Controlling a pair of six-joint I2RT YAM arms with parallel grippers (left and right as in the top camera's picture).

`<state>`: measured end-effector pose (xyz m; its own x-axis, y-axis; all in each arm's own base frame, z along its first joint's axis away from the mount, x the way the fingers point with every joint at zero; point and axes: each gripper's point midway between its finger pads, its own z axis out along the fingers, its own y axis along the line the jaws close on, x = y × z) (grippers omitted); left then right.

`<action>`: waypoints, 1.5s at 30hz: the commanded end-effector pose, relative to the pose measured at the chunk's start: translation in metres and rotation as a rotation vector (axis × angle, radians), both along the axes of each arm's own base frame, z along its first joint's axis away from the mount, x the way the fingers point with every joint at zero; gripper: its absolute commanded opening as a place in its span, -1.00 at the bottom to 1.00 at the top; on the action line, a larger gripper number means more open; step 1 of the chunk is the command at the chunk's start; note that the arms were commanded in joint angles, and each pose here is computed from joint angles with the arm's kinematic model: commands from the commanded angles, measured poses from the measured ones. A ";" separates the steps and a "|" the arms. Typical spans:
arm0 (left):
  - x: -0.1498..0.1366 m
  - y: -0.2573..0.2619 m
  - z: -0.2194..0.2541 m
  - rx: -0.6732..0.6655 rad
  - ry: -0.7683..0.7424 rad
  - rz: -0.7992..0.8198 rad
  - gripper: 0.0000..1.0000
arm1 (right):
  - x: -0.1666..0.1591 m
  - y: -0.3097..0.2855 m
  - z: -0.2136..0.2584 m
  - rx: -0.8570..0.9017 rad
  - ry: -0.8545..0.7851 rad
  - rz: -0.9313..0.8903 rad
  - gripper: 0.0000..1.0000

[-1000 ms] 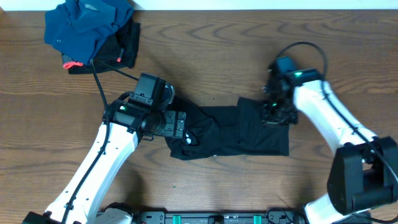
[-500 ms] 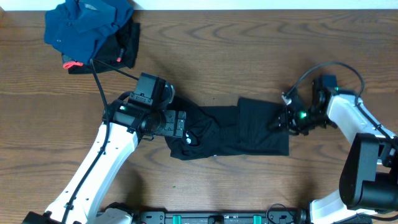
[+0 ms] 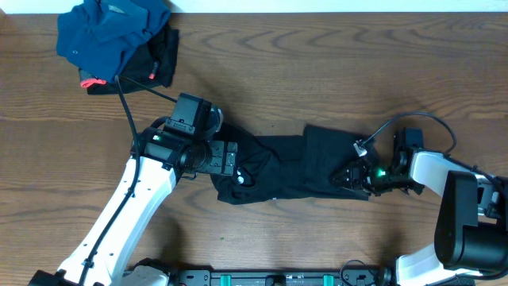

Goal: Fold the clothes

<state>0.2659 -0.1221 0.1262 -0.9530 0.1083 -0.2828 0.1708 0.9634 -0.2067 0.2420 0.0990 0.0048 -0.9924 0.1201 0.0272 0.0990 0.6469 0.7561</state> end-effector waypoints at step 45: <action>0.032 -0.003 -0.100 -0.196 0.286 0.084 0.96 | 0.067 -0.031 0.094 -0.192 -0.076 0.040 0.98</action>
